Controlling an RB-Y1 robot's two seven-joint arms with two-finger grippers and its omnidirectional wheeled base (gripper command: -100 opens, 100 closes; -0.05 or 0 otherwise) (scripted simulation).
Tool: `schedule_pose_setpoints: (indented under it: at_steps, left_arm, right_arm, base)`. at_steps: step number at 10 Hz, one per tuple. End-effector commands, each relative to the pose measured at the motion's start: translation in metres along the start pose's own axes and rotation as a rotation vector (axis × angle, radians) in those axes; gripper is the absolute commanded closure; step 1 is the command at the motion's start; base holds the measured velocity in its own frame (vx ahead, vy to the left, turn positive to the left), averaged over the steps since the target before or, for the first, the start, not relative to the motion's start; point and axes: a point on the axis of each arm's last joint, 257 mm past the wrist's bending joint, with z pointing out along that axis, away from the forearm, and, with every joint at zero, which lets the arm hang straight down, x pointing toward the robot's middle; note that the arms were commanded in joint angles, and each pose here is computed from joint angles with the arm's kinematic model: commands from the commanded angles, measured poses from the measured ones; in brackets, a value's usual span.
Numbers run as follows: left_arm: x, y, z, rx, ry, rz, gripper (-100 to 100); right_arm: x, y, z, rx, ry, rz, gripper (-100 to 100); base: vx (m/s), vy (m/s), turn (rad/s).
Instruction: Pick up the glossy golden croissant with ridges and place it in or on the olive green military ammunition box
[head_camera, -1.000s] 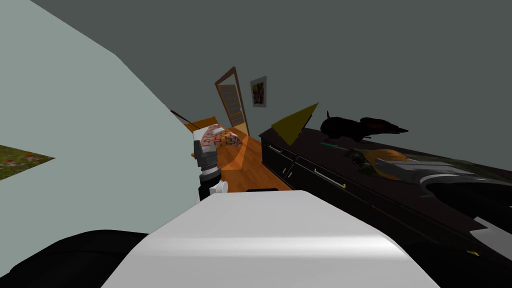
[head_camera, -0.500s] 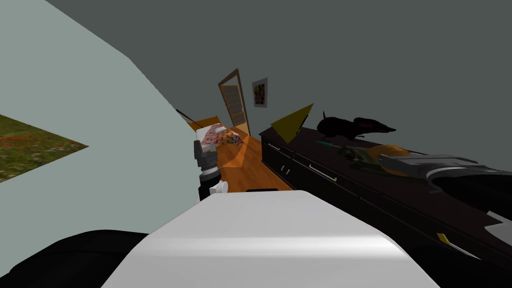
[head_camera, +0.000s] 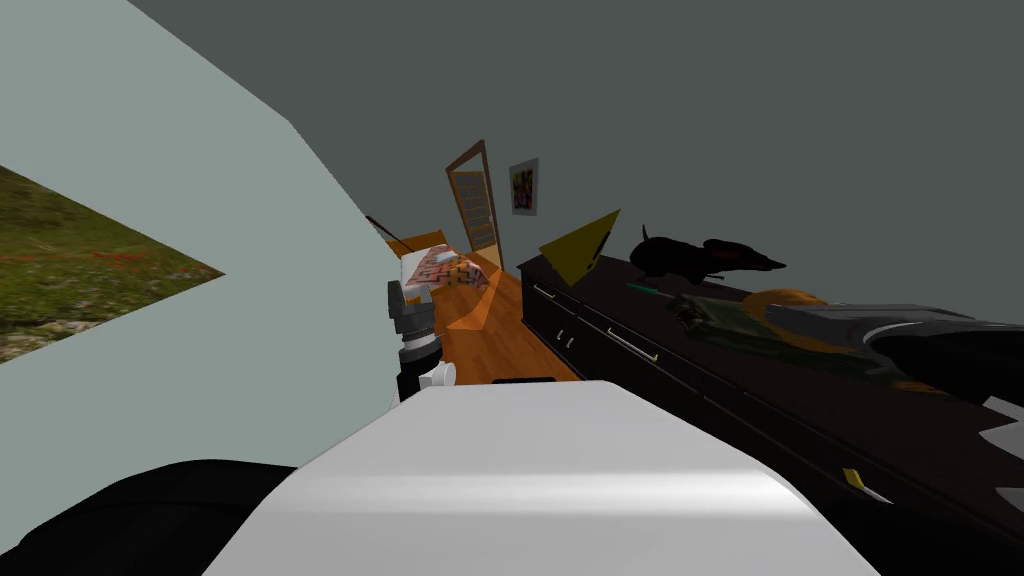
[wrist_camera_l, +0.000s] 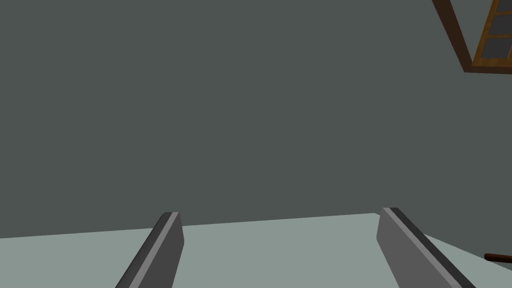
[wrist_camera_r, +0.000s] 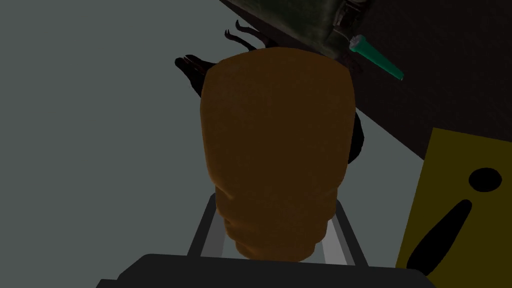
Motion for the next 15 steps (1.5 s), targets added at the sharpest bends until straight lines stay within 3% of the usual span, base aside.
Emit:
schedule_pose_setpoints:
  at_steps: [1,4,15]
  left_arm:
    - [0.000,0.000,0.000,0.000,0.000,0.000,0]
    - [0.000,0.000,0.000,0.000,0.000,0.000,0]
    - [0.000,0.000,0.000,0.000,0.000,0.000,0]
  right_arm:
    - [0.004,-0.008,0.005,0.017,0.033,0.050,100]
    - [0.011,-0.010,0.008,0.021,0.070,0.103,100]
    - [0.065,-0.033,0.023,0.119,0.305,0.420,100]
  base:
    - [-0.024,-0.175,0.102]
    - [-0.019,-0.101,0.054]
    - [-0.017,-0.119,0.079]
